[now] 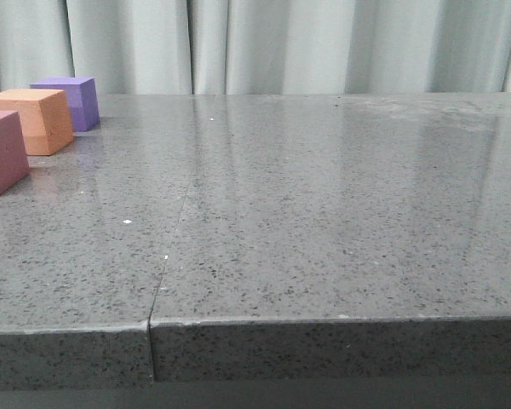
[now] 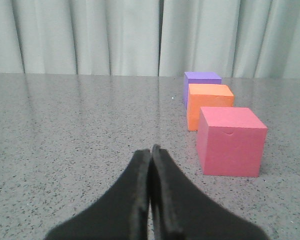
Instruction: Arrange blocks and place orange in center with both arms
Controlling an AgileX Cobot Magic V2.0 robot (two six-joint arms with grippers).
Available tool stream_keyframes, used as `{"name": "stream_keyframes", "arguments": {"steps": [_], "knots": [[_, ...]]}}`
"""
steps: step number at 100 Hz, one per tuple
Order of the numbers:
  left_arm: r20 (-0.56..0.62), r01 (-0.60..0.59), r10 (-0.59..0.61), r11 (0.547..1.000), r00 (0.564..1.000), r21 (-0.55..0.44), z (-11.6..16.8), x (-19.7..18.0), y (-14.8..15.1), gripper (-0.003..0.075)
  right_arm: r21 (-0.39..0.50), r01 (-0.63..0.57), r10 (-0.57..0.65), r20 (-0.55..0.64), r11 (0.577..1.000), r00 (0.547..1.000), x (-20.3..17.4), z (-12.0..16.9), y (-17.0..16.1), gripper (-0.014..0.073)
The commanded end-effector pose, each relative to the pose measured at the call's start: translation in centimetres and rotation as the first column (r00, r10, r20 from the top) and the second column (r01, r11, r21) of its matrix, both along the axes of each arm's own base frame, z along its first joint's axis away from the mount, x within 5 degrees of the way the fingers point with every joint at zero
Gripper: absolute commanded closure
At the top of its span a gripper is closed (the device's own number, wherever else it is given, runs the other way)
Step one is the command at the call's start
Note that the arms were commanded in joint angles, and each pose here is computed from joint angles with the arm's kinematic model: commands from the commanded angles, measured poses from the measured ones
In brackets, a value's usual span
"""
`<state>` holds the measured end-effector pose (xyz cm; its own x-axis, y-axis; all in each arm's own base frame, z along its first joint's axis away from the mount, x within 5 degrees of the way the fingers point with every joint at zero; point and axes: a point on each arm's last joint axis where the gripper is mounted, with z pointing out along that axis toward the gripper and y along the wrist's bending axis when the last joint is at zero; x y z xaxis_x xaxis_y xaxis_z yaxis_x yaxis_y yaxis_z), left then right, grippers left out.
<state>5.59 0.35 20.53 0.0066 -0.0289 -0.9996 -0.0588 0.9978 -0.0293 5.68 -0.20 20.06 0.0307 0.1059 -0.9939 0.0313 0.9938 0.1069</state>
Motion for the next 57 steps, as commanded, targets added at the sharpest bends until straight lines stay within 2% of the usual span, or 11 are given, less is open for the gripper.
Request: {"name": "stream_keyframes", "arguments": {"steps": [1, 57], "knots": [[0.075, 0.007, -0.007, 1.000, 0.997, -0.005, -0.40, -0.06, -0.06, 0.0741, -0.024, 0.002, 0.000, 0.117, 1.000, 0.993, -0.36, 1.38, 0.03, 0.0664], [0.075, 0.007, -0.007, 1.000, 0.997, -0.005, -0.40, -0.06, -0.06, 0.0741, -0.023, 0.003, -0.001, 0.103, 1.000, 0.995, -0.34, 1.26, 0.02, 0.0664]]}}
